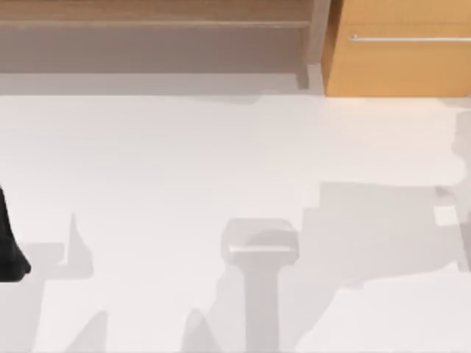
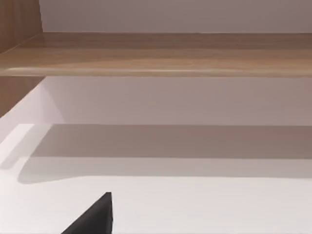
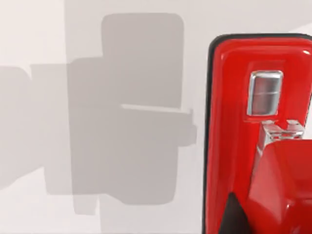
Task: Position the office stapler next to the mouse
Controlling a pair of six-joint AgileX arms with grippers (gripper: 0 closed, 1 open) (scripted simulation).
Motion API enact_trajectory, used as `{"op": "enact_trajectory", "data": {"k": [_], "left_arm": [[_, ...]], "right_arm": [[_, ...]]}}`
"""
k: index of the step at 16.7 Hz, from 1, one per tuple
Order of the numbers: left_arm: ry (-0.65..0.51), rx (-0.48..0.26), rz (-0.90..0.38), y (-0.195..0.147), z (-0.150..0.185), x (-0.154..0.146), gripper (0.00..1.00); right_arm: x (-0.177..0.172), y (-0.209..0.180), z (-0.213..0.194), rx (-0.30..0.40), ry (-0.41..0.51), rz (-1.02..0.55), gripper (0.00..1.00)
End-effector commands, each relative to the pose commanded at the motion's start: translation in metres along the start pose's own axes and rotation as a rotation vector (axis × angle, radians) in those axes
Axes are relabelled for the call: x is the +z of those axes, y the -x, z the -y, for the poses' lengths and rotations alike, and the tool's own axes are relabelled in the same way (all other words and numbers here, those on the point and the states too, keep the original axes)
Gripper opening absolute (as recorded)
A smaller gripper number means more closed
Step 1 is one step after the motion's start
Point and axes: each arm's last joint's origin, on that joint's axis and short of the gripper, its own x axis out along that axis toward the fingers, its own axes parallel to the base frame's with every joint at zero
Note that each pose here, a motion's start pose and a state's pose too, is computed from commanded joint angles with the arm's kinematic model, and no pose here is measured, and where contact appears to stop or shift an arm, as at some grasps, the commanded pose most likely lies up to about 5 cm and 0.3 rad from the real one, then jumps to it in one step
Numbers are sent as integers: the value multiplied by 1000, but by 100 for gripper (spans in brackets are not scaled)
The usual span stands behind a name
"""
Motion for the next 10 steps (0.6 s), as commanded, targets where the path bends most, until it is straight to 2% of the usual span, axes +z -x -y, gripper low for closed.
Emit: {"op": "enact_trajectory", "data": {"k": [10], "left_arm": [[0, 0, 0, 0, 0, 0, 100]], "right_arm": [[4, -17, 3, 10, 39, -59, 0]]}}
